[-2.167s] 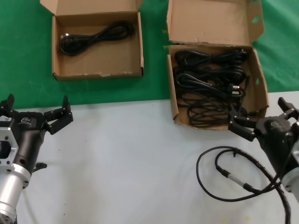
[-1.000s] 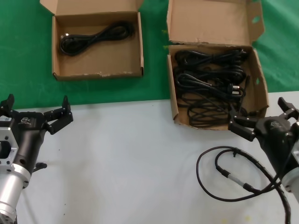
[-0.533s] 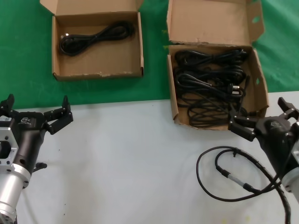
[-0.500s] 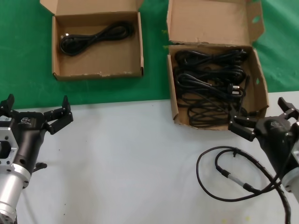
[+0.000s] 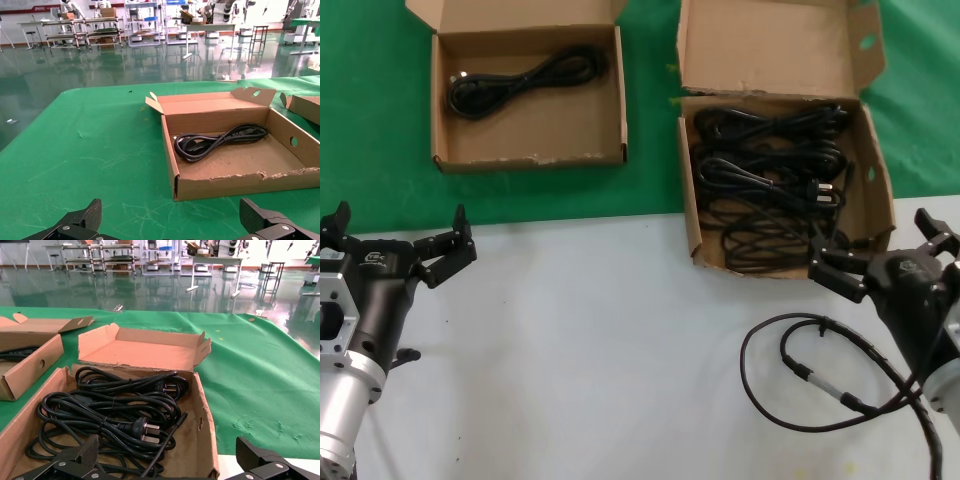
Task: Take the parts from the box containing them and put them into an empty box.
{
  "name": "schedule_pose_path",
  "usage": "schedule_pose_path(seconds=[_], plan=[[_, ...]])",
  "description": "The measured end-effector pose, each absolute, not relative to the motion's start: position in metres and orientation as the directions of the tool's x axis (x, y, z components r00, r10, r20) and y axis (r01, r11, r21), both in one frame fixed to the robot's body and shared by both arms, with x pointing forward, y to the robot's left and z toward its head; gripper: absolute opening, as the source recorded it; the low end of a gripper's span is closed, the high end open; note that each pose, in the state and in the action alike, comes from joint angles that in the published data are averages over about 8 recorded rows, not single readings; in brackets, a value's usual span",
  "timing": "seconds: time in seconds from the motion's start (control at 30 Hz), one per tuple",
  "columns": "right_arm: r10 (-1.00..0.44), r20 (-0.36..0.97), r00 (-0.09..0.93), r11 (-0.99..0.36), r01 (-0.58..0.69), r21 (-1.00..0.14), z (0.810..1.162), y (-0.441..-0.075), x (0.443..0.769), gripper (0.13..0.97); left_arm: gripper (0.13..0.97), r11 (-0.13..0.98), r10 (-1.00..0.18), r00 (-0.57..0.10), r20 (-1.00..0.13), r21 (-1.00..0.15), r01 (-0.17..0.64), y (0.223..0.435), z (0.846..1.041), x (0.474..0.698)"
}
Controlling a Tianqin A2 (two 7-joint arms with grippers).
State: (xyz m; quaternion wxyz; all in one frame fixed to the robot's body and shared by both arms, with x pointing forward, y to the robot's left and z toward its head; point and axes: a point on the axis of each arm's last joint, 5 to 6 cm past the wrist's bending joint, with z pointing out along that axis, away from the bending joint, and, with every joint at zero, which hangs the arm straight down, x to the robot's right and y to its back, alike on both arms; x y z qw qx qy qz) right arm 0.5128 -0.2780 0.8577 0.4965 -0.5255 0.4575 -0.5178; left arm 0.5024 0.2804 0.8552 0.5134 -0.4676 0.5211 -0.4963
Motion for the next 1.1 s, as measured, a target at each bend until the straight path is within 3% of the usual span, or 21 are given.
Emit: schedule_pose_path(seconds=[1.1], plan=[[-0.995,0.090,0.045,-0.088,0.033,-0.996,0.8577,-0.2780,0.5128,0.966,0.966,0.070,-0.997,-0.036,-0.071,-0.997,0.022,0.2804,0.8552,0.5024]])
